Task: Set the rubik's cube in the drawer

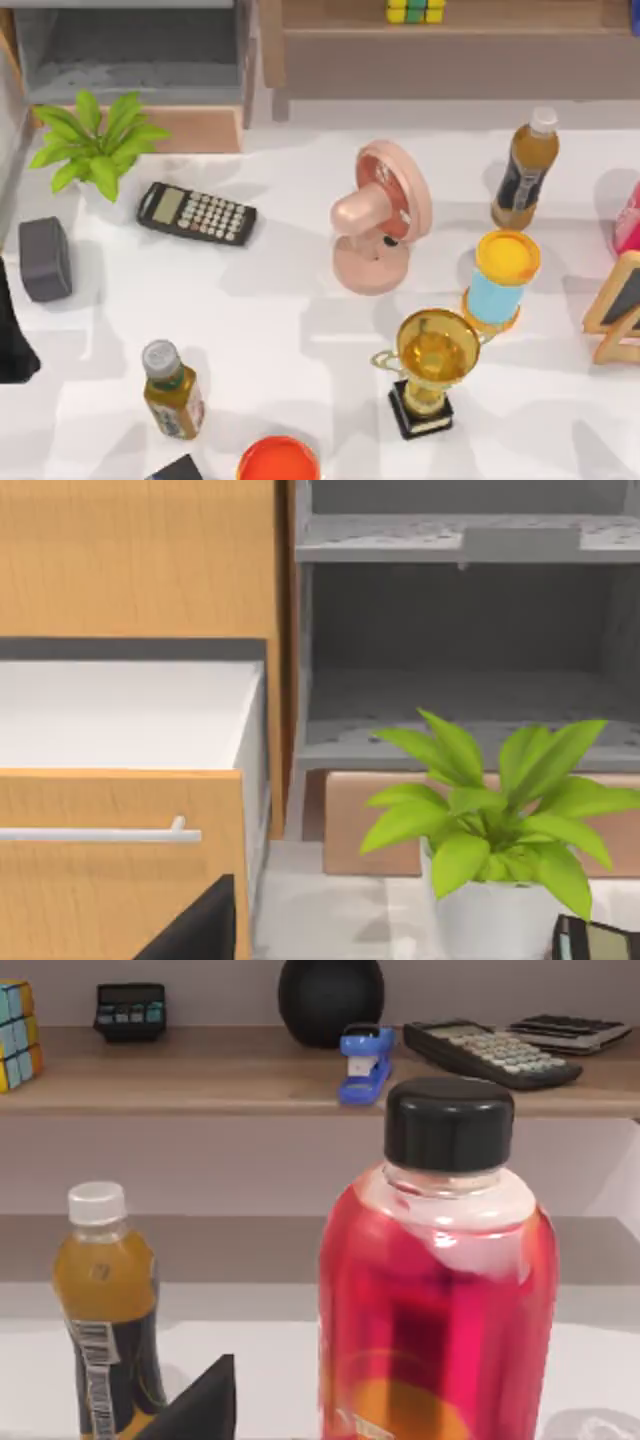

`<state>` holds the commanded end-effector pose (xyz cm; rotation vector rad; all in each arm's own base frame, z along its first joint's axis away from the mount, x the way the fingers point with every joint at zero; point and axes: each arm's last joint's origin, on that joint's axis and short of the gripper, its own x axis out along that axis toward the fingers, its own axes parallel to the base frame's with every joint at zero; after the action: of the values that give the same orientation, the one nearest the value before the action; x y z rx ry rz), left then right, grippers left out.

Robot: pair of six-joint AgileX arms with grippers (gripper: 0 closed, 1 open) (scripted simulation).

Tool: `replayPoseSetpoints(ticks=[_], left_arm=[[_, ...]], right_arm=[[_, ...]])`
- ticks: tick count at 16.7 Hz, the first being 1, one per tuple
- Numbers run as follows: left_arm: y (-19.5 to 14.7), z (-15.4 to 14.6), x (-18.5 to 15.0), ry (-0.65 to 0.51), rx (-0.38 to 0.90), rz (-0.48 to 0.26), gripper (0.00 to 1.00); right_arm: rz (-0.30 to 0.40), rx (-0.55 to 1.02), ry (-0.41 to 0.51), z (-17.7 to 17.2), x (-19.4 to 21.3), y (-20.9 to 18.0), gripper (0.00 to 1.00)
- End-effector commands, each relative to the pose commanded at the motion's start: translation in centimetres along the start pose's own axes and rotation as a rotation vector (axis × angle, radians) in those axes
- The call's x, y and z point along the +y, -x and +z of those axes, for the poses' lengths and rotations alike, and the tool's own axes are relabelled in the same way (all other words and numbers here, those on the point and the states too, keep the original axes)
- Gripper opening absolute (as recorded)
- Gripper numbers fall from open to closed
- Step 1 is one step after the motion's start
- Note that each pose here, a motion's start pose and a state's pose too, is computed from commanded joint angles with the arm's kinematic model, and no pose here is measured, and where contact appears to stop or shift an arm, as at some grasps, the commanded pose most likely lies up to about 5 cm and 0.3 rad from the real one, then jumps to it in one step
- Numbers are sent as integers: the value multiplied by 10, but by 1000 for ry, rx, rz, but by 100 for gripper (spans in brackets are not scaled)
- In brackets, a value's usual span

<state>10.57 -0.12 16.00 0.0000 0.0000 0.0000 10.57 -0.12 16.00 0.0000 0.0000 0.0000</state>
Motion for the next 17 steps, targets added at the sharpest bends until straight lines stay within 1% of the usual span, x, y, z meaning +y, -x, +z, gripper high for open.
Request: replayPoseSetpoints(ticks=[3, 5, 8, 10, 12, 14, 17], left_arm=[[0, 2, 0, 0, -2, 0, 100], [-1, 15, -2, 1, -14, -1, 100], [-8, 48, -7, 5, -36, -3, 100], [-21, 77, -13, 10, -43, -5, 100], [-44, 105, -24, 12, -35, -8, 100], [-78, 128, -41, 11, -14, -11, 100], [-139, 146, -84, 6, 6, -15, 100]], right_arm=[[0, 0, 0, 0, 0, 0, 100], [0, 0, 0, 0, 0, 0, 100], [0, 0, 0, 0, 0, 0, 100], [0, 0, 0, 0, 0, 0, 100], [0, 0, 0, 0, 0, 0, 100], [0, 0, 0, 0, 0, 0, 100], [0, 0, 0, 0, 0, 0, 100]])
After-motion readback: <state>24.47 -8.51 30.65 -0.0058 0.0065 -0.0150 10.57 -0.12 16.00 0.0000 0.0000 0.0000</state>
